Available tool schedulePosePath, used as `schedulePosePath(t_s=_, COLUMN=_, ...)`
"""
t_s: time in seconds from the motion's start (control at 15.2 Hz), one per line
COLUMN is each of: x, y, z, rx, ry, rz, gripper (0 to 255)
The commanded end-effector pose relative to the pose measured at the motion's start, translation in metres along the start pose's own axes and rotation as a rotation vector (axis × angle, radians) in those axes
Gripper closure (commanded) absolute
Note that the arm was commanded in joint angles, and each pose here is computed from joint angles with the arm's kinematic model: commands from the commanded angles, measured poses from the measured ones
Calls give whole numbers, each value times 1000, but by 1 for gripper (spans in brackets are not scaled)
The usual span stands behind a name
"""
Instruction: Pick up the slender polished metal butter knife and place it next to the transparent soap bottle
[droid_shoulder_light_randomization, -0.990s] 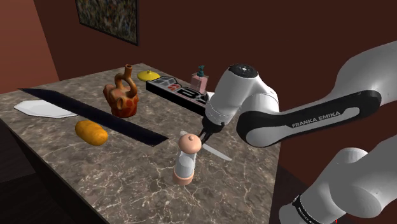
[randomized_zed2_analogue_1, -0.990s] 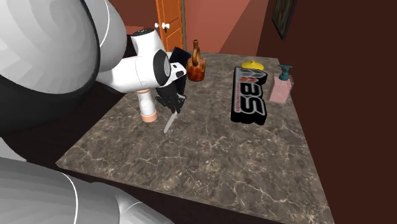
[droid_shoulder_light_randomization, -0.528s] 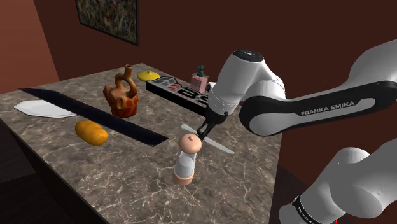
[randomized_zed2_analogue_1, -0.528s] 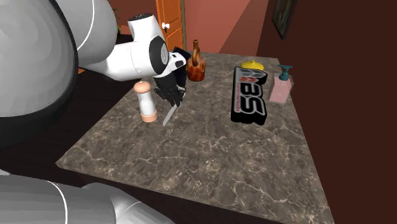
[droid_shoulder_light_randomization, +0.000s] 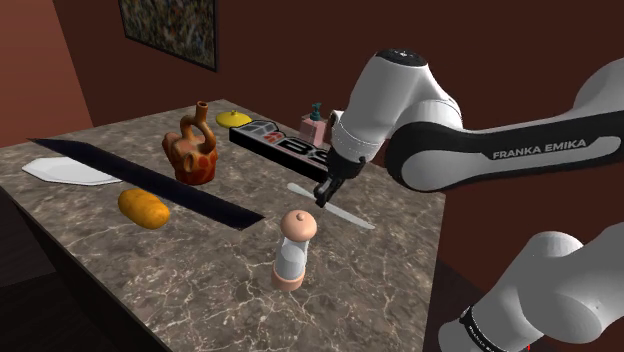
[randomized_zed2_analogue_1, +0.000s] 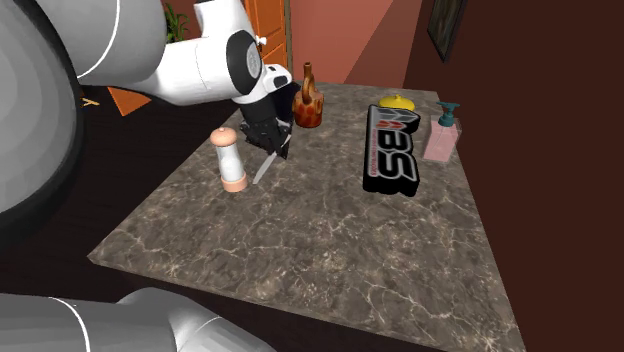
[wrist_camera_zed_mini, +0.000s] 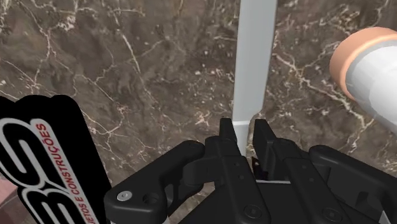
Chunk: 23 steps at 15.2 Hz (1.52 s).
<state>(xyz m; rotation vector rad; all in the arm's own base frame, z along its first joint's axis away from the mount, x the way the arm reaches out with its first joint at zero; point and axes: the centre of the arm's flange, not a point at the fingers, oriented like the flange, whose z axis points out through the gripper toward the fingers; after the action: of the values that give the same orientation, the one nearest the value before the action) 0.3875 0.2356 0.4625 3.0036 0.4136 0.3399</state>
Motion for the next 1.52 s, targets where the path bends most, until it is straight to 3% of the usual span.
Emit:
schedulePosePath(t_s=0.0, x=2, y=1, z=-11, rx=0, ry=-1, rz=0, gripper=255)
schedulePosePath(t_s=1.45, x=26, y=15, z=-124, rx=0, ry=-1, rz=0, gripper=255)
